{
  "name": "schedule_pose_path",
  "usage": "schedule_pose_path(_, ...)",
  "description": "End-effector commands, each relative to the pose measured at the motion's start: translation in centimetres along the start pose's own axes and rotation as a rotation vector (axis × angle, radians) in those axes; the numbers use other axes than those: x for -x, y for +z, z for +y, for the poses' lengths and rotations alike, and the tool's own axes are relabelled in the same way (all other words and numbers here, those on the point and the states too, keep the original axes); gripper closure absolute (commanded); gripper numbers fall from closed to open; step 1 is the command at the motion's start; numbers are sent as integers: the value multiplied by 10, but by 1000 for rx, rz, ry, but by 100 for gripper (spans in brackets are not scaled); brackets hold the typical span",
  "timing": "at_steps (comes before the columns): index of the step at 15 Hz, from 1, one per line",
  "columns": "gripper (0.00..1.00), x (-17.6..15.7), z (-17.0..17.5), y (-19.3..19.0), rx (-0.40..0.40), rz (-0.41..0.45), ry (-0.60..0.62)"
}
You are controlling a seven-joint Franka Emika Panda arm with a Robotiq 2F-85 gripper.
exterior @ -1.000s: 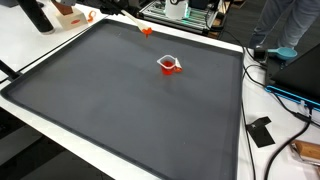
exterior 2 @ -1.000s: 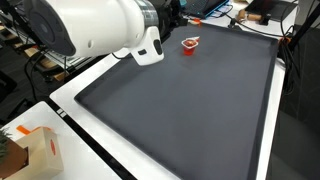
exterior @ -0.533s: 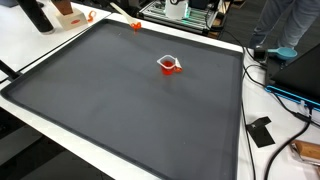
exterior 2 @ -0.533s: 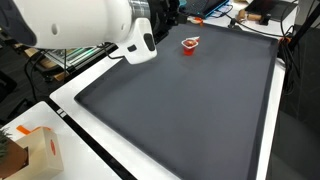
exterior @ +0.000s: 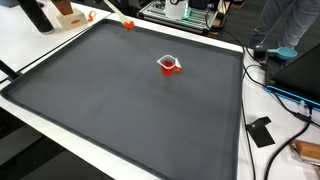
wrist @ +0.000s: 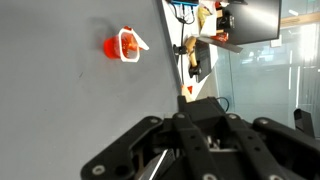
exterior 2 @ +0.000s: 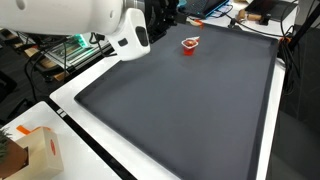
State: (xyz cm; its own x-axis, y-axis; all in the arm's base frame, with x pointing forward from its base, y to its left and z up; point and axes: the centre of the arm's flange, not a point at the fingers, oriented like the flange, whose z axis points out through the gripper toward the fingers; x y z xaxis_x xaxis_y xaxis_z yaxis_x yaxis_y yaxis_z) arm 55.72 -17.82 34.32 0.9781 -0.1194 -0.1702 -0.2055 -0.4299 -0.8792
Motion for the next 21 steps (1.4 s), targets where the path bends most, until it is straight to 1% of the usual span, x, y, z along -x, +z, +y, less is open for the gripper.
schedule_pose_path(1, 94, 4, -10, 0, 121, 26, 34)
schedule_pose_path(6, 94, 4, -29, 6, 326, 55, 32)
schedule_pose_path(12, 94, 6, -65, 21, 565, 76, 5)
schedule_pose_path(14, 94, 6, -74, 26, 627, 82, -2)
schedule_pose_path(17, 94, 9, -84, 31, 694, 91, -8)
schedule_pose_path(21, 94, 13, -94, 36, 747, 102, -17)
